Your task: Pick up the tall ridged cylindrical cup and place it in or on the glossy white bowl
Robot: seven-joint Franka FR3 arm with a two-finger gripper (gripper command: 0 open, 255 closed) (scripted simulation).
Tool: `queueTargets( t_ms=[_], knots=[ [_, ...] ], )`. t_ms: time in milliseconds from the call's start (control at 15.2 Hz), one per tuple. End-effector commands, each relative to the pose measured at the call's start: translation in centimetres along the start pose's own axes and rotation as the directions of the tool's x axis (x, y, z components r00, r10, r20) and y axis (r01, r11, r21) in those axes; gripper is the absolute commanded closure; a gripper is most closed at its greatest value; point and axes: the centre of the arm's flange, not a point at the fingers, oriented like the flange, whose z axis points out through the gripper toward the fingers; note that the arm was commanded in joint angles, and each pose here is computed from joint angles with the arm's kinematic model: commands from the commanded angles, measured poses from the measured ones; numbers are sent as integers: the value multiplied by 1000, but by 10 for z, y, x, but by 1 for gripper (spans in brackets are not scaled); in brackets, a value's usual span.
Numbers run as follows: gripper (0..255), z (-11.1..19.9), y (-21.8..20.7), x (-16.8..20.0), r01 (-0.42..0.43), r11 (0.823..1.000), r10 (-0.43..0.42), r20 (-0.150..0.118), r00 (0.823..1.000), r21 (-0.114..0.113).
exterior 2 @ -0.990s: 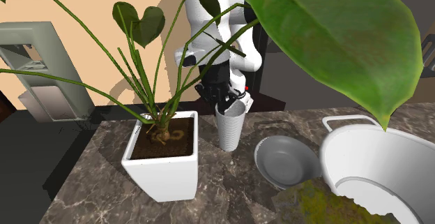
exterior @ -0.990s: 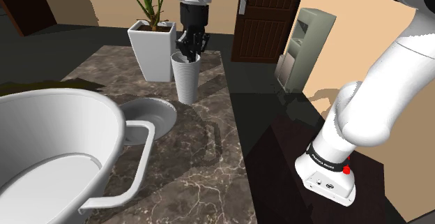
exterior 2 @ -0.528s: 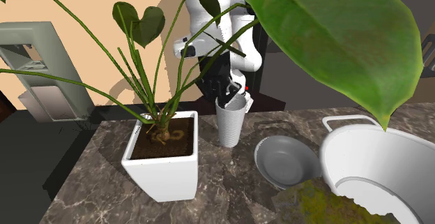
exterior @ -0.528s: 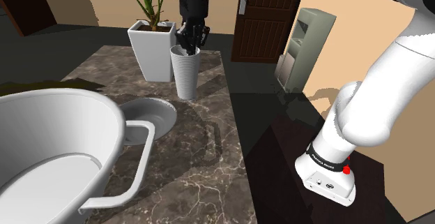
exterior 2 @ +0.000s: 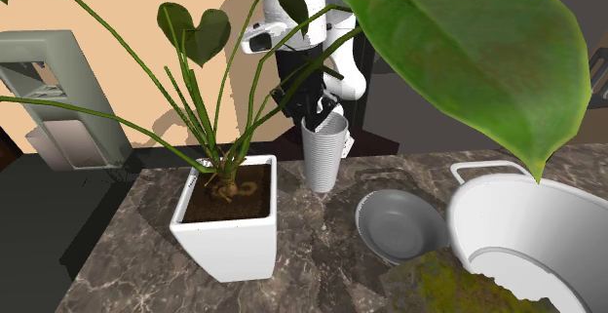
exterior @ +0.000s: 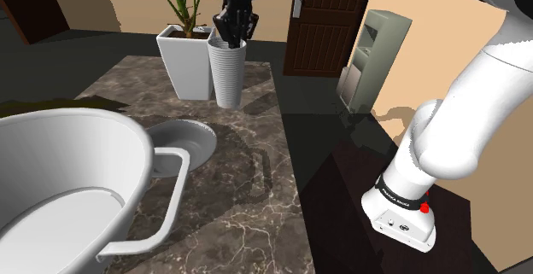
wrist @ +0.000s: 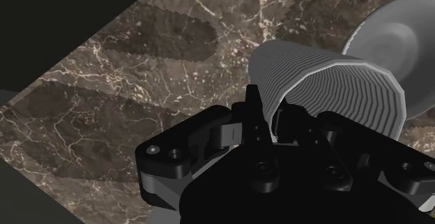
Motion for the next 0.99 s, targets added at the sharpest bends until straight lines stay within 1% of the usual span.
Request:
queueTargets(
  t_ms=[0,594,924],
  knots=[
    [255,-11,0,0,0,1000,0,0,1000,0],
    [255,-58,-4,-1,0,1000,0,0,1000,0],
    [255,-71,-69,-2,0,1000,0,0,1000,0]
  ],
)
